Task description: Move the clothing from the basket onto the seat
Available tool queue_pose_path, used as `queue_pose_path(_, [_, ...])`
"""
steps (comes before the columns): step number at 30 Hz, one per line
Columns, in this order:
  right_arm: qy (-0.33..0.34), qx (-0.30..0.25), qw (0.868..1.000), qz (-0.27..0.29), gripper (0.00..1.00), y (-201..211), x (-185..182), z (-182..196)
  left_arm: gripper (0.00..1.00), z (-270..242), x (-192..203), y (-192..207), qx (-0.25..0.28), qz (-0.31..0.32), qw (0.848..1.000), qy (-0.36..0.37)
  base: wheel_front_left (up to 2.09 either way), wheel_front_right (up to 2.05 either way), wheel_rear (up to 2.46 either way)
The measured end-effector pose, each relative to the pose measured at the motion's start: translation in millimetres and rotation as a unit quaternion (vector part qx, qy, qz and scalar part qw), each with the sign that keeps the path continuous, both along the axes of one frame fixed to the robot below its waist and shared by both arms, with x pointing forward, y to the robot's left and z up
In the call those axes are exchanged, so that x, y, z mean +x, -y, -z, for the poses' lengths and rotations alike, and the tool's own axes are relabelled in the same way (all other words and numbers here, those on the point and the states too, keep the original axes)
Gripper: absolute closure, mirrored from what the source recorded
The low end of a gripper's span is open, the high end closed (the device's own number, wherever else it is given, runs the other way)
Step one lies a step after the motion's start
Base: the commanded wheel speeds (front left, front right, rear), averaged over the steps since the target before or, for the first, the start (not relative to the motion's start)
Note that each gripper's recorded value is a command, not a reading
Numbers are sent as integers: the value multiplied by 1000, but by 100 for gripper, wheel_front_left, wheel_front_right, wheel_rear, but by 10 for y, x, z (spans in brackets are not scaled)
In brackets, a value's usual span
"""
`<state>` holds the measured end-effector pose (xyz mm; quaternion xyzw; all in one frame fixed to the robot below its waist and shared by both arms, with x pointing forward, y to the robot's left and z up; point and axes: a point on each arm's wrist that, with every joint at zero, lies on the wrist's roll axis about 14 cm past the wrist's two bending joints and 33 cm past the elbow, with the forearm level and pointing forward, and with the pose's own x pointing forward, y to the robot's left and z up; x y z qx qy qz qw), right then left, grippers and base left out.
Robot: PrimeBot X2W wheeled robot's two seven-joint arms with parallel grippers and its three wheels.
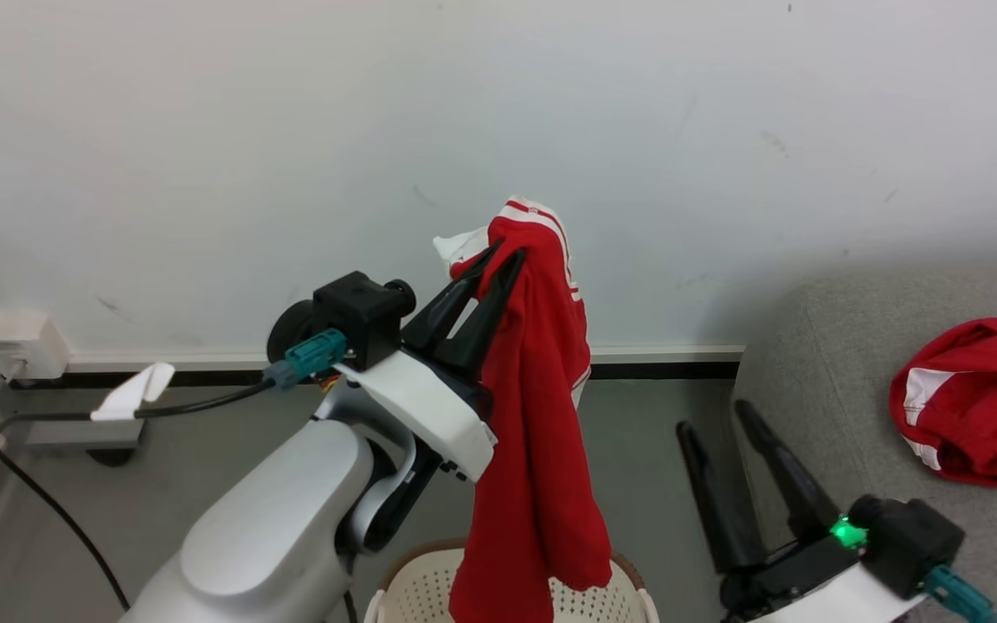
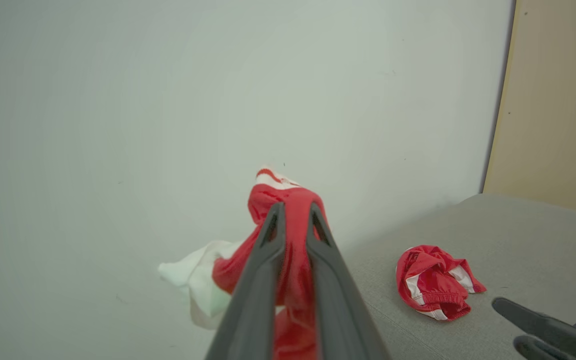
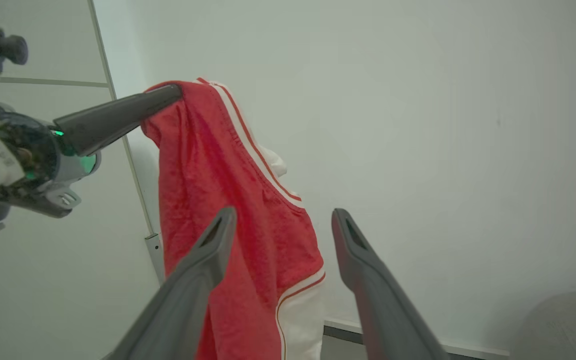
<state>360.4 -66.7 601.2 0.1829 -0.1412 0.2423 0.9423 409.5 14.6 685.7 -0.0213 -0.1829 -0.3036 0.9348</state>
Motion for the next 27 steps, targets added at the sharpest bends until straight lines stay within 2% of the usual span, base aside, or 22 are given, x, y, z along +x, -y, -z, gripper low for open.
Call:
queue_pose_path(7, [-32,-43,996,-71,0,-495,-54,274,100,-99,-56,37,0,5,1000,11,0,0,0])
queue_pose_path(13, [-81,-91,986,-111,0,-784,-19,647,100,-157,-121,8,11,1,1000,24,0,0,0])
queue_pose_path(20, [-128,-144,973,-129,0,-911,88,1013,100,-178,-232,23,9,6,1000,28,0,0,0])
queue_pose_path(27, [-159,-158,964,-146,0,-1076,143,1165,100,-166,-381,109,13,26,999,28,0,0,0])
